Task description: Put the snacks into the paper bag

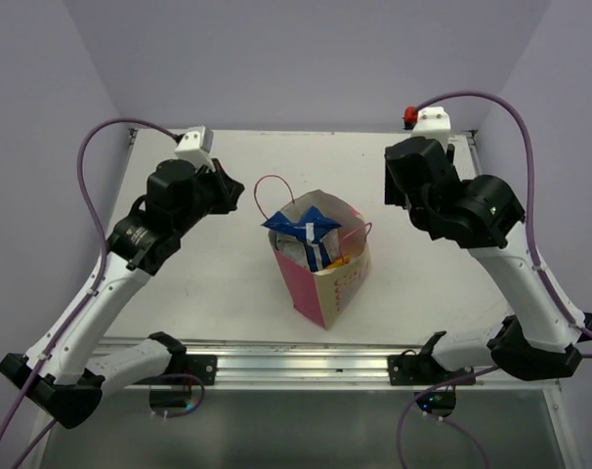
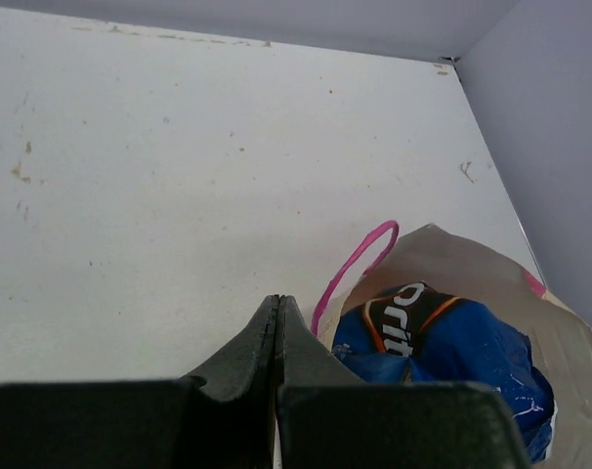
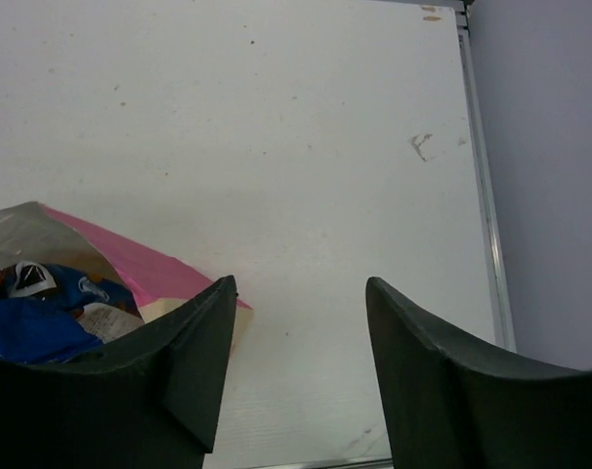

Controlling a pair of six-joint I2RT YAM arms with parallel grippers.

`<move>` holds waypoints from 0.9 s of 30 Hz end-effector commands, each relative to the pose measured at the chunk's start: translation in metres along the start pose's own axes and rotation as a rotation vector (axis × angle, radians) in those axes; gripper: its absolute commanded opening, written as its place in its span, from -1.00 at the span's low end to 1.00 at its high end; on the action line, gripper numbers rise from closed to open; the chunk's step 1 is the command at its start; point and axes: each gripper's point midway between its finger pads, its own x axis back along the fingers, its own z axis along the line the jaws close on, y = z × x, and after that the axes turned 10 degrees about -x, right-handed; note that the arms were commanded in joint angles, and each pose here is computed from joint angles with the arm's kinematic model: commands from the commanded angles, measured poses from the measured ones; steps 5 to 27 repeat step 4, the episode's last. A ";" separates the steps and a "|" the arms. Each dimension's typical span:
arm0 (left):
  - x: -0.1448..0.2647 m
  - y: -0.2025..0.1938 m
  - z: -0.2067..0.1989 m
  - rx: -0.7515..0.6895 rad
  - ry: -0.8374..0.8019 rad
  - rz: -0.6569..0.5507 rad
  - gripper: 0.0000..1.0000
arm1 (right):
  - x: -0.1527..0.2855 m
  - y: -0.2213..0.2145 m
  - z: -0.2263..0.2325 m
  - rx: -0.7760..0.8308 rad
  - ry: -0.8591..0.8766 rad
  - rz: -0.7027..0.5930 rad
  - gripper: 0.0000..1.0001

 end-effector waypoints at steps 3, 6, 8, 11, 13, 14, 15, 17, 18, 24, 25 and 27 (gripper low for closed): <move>-0.004 0.036 0.000 -0.052 0.022 -0.098 -0.98 | -0.006 0.010 -0.005 -0.016 -0.082 -0.040 -0.01; -0.005 0.045 0.001 -0.053 0.032 -0.113 -0.91 | -0.006 0.010 -0.005 -0.002 -0.086 -0.036 0.05; -0.005 0.045 0.001 -0.053 0.032 -0.113 -0.91 | -0.006 0.010 -0.005 -0.002 -0.086 -0.036 0.05; -0.005 0.045 0.001 -0.053 0.032 -0.113 -0.91 | -0.006 0.010 -0.005 -0.002 -0.086 -0.036 0.05; -0.005 0.045 0.001 -0.053 0.032 -0.113 -0.91 | -0.006 0.010 -0.005 -0.002 -0.086 -0.036 0.05; -0.005 0.045 0.001 -0.053 0.032 -0.113 -0.91 | -0.006 0.010 -0.005 -0.002 -0.086 -0.036 0.05; -0.005 0.045 0.001 -0.053 0.032 -0.113 -0.91 | -0.006 0.010 -0.005 -0.002 -0.086 -0.036 0.05; -0.005 0.045 0.001 -0.053 0.032 -0.113 -0.91 | -0.006 0.010 -0.005 -0.002 -0.086 -0.036 0.05; -0.005 0.045 0.001 -0.053 0.032 -0.113 -0.91 | -0.006 0.010 -0.005 -0.002 -0.086 -0.036 0.05; -0.005 0.045 0.001 -0.053 0.032 -0.113 -0.91 | -0.006 0.010 -0.005 -0.002 -0.086 -0.036 0.05; -0.005 0.045 0.001 -0.053 0.032 -0.113 -0.91 | -0.006 0.010 -0.005 -0.002 -0.086 -0.036 0.05; -0.005 0.045 0.001 -0.053 0.032 -0.113 -0.91 | -0.006 0.010 -0.005 -0.002 -0.086 -0.036 0.05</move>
